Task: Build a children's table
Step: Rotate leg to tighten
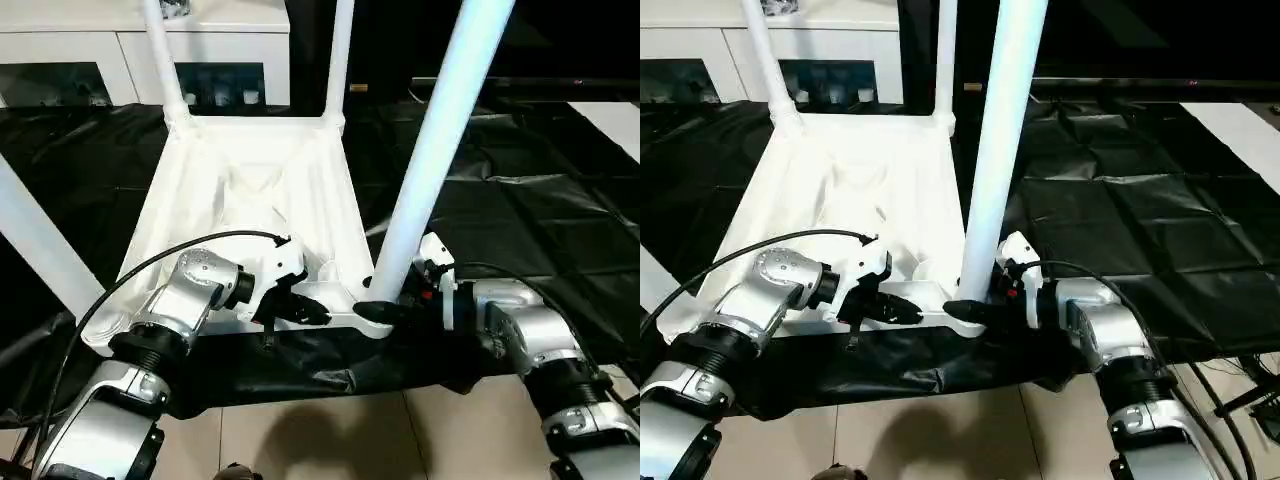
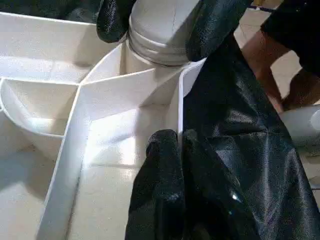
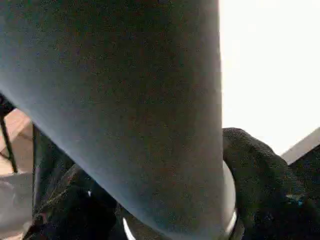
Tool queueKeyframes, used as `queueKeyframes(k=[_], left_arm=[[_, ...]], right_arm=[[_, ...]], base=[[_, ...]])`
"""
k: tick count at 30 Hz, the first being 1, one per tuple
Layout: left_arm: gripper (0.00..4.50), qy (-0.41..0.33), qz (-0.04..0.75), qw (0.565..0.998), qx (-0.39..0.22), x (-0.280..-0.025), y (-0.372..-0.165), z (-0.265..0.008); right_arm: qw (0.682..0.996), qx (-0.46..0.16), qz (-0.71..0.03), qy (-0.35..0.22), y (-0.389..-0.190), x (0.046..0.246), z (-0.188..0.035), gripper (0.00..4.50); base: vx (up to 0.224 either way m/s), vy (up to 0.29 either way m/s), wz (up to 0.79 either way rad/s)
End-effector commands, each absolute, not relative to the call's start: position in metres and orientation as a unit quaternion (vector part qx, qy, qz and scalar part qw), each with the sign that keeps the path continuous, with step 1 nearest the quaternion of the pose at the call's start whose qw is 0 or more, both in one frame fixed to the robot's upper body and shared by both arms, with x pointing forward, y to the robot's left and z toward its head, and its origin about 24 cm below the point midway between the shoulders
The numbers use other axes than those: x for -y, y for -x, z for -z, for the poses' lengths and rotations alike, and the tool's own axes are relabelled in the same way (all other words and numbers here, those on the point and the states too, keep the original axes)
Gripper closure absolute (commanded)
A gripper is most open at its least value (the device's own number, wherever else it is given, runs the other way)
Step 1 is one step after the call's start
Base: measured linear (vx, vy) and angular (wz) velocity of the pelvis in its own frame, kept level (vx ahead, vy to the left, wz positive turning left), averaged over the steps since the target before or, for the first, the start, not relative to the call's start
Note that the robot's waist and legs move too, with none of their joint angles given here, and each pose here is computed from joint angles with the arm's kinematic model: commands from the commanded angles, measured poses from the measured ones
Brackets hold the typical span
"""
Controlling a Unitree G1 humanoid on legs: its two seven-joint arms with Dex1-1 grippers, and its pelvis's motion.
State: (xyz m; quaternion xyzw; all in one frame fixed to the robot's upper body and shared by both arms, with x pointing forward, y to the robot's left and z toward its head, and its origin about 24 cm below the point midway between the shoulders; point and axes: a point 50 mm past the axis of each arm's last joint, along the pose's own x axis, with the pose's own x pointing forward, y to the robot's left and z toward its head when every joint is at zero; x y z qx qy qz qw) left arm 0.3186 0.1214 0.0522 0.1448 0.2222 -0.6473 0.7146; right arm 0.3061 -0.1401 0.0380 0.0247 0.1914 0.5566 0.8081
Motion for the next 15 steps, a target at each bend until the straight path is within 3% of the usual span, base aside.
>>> queueKeyframes(k=[1, 2, 3, 7, 10, 15], left_arm=[[4.5, -0.141, 0.61, 0.759, -0.179, -0.107, -0.332, -0.068], [4.5, -0.141, 0.61, 0.759, -0.179, -0.107, -0.332, -0.068], [4.5, -0.136, 0.588, 0.777, -0.176, -0.106, -0.334, -0.069], [4.5, -0.132, 0.548, 0.808, -0.169, -0.1, -0.337, -0.069], [4.5, -0.117, 0.516, 0.831, -0.171, -0.092, -0.335, -0.068], [4.5, -0.108, 0.507, 0.838, -0.169, -0.081, -0.331, -0.068]], right_arm=[[0.814, -0.186, -0.548, -0.05, -0.306, 0.114, -0.029, 1.78], [0.814, -0.186, -0.548, -0.05, -0.306, 0.114, -0.029, 1.82], [0.85, -0.184, -0.491, -0.047, -0.314, 0.109, -0.025, 1.82], [0.895, -0.187, -0.401, -0.063, -0.324, 0.099, -0.018, 1.86], [0.916, -0.198, -0.336, -0.093, -0.331, 0.084, -0.015, 1.86], [0.926, -0.196, -0.313, -0.086, -0.336, 0.073, -0.016, 1.86]], base=[[0.0, 0.0, 0.0], [0.0, 0.0, 0.0], [0.0, 0.0, 0.0], [0.0, 0.0, 0.0], [0.0, 0.0, 0.0], [0.0, 0.0, 0.0]])
